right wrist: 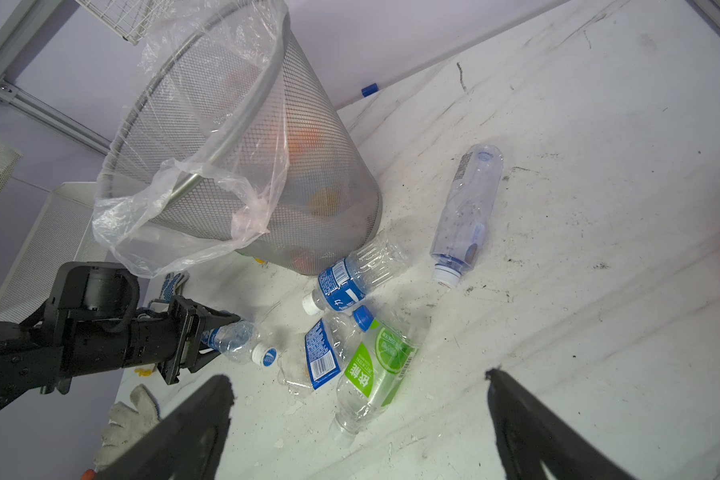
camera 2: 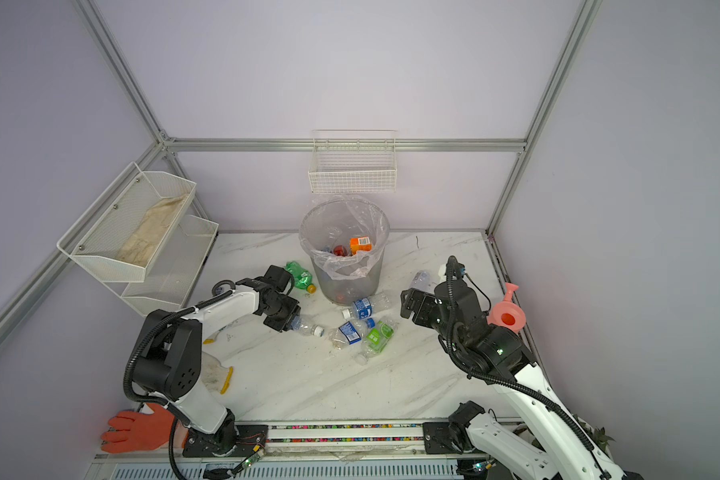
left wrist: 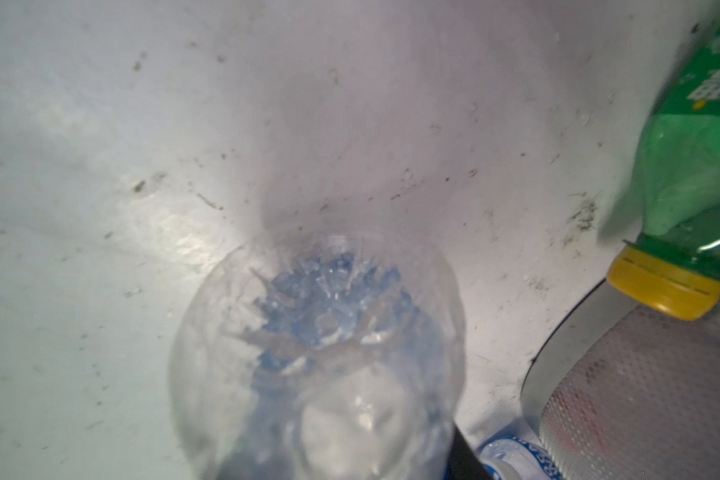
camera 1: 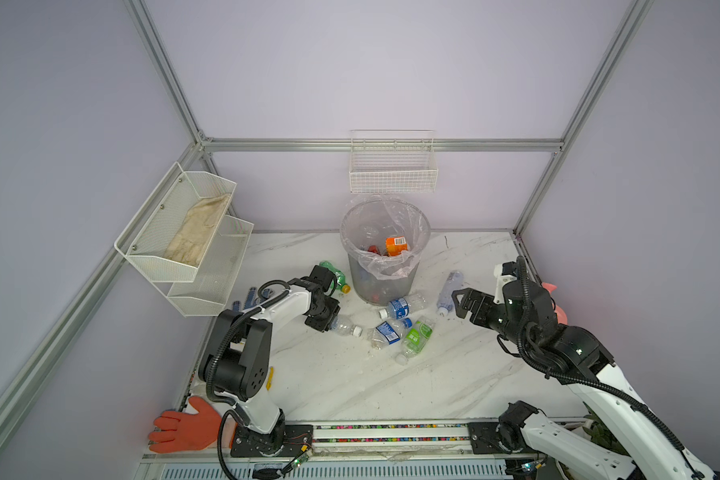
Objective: Throw the plastic bottles in the bin
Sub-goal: 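Lower the left gripper onto the blue-labelled clear bottle beside the bin and close it, then lift the blue-labelled bottle with the left gripper and carry it over the bin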
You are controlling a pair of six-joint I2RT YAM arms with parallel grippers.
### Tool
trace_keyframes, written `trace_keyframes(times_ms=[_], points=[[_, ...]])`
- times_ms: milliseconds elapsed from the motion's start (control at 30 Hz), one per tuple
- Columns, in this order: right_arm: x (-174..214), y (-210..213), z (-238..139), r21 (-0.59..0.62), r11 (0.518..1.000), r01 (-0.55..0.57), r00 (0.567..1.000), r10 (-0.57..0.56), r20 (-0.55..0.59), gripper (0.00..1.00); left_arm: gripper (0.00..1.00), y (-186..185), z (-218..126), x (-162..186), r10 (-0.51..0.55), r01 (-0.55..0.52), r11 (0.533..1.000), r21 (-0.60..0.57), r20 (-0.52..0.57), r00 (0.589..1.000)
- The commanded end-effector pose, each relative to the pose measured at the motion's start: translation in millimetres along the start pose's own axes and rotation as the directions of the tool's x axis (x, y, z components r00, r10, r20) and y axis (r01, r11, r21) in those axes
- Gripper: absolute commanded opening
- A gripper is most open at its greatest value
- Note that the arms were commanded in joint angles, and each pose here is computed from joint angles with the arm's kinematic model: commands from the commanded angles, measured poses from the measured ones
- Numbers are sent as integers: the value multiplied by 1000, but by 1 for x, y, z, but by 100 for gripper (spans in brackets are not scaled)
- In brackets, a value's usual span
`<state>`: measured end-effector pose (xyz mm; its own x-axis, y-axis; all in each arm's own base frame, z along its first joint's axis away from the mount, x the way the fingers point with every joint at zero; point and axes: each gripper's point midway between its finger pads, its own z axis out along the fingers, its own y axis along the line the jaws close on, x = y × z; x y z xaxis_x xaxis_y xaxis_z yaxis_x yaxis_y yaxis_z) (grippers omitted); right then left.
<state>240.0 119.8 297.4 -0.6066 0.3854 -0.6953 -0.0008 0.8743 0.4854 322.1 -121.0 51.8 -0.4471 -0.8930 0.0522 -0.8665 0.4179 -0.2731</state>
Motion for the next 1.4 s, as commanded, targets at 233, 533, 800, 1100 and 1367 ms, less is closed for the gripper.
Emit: trace_keyframes(times_ms=[233, 533, 800, 1100, 1367], points=[[-7, 5, -14, -32, 999, -38, 999, 39, 16, 97, 2, 2, -77, -5, 14, -31, 983, 180, 94, 995], [-4, 8, -22, -81, 996, -45, 999, 47, 22, 97, 3, -14, -178, -24, 72, -198, 906, 373, 325, 943], [7, 10, -13, -112, 992, -54, 999, 54, -7, 97, 1, -32, -283, -15, 177, -486, 730, 481, 553, 814], [10, 15, -11, -140, 988, -66, 998, 64, -21, 97, 0, -50, -394, 21, 207, -735, 459, 499, 745, 634], [13, 17, -8, -156, 984, -81, 997, 77, -31, 97, 0, -68, -443, 45, 227, -845, 324, 426, 832, 506]])
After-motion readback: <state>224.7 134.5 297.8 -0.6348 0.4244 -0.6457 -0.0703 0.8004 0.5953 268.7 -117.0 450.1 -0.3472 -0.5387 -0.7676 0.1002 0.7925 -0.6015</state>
